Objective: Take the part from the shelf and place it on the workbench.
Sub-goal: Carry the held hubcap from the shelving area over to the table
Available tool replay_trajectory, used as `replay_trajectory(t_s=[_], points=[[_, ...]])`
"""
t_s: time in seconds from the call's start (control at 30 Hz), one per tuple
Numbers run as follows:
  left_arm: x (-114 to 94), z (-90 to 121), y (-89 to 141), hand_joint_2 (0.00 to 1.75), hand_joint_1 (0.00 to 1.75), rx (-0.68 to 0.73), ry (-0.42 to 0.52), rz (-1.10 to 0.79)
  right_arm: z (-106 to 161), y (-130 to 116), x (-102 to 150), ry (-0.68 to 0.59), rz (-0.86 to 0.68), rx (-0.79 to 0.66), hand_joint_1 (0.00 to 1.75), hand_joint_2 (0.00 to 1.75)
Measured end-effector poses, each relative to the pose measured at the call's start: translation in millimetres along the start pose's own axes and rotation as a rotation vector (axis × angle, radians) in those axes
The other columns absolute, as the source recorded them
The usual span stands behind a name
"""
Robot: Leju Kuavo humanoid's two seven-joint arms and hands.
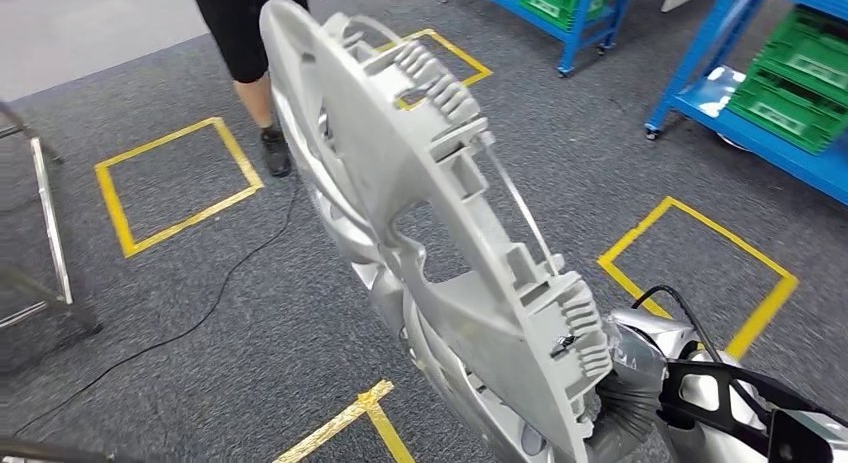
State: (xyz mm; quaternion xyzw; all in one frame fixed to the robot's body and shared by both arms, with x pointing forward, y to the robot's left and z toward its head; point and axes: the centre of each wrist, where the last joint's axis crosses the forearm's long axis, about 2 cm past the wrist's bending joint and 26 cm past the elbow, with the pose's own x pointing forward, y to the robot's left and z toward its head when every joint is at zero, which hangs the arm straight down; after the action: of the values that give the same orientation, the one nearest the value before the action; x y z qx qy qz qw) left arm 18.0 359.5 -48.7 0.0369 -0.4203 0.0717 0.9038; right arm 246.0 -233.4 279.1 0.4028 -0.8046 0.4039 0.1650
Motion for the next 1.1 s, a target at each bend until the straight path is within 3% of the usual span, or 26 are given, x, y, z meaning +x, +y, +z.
replay_trajectory(t_s=[1.1], points=[[-2.3, 4.9, 3.6, 1.75, 0.0, -0.012, 0.01, -0.019, 3.2, 3.2, -3.8, -0.02, -0.031, -0.003, 1.68, 1.75]])
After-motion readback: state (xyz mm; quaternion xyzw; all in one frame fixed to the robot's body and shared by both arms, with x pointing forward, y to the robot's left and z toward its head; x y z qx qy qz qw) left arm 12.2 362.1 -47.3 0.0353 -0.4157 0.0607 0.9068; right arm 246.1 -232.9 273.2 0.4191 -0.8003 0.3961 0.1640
